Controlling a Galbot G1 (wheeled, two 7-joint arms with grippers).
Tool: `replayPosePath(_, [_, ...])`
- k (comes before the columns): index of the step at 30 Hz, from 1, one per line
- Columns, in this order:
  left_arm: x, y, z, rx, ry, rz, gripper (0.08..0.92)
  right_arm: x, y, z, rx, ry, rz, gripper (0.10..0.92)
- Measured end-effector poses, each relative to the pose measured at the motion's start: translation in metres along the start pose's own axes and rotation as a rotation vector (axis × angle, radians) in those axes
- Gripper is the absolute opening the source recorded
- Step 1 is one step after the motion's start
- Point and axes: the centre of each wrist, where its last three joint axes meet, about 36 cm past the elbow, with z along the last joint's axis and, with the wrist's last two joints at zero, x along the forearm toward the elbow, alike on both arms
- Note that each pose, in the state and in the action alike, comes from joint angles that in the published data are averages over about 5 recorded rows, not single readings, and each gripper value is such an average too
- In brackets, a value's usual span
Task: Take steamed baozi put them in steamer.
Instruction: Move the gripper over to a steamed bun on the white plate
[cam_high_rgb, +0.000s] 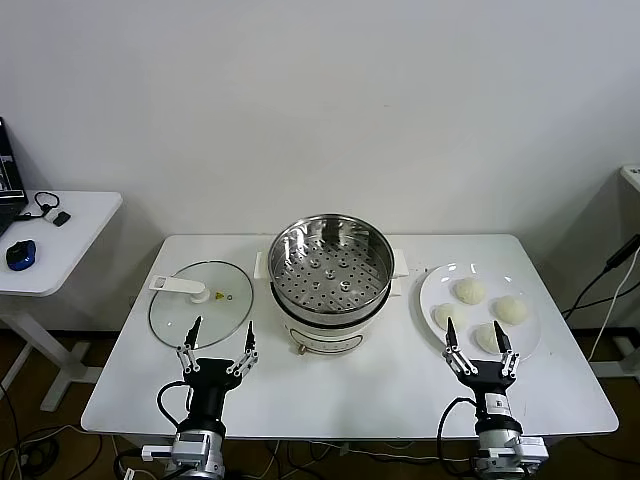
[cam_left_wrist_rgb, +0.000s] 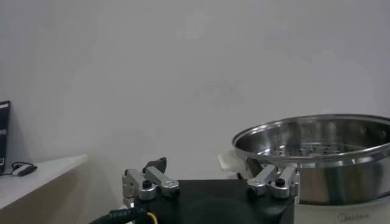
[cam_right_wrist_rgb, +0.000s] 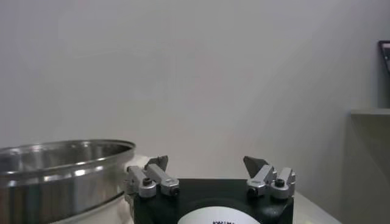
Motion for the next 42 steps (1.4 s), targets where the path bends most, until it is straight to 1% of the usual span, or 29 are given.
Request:
replayPosePath(5, [0.0, 0.0, 0.001, 0.0, -0.002, -0.002, 0.823, -0.016, -0.016, -0.005, 0.061, 0.034, 0.014, 0.823])
replayPosePath(11, [-0.001, 0.001, 0.0, 0.003, -0.007, -0.009, 0.823, -0.052, -0.044, -0.016, 0.196, 0.085, 0.003, 0.823])
replayPosePath(16, [-0.002, 0.002, 0.001, 0.006, -0.009, -0.015, 0.823, -0.089, -0.063, -0.03, 0.349, 0.118, -0.033, 0.823])
replayPosePath(22, [-0.002, 0.004, 0.002, 0.007, -0.009, -0.022, 0.823, -0.132, -0.079, -0.051, 0.553, 0.163, -0.111, 0.823])
replayPosePath(27, [-0.002, 0.005, 0.003, 0.01, -0.01, -0.027, 0.823, -0.171, -0.094, -0.073, 0.719, 0.207, -0.208, 0.823])
replayPosePath(32, [-0.002, 0.004, 0.003, 0.013, -0.014, -0.028, 0.823, -0.212, -0.109, -0.101, 0.879, 0.251, -0.338, 0.823])
replayPosePath(37, [-0.002, 0.005, 0.004, 0.015, -0.016, -0.031, 0.823, -0.254, -0.122, -0.132, 1.022, 0.313, -0.499, 0.823])
replayPosePath(42, [-0.002, 0.005, 0.004, 0.021, -0.016, -0.034, 0.823, -0.288, -0.136, -0.155, 1.129, 0.406, -0.682, 0.823])
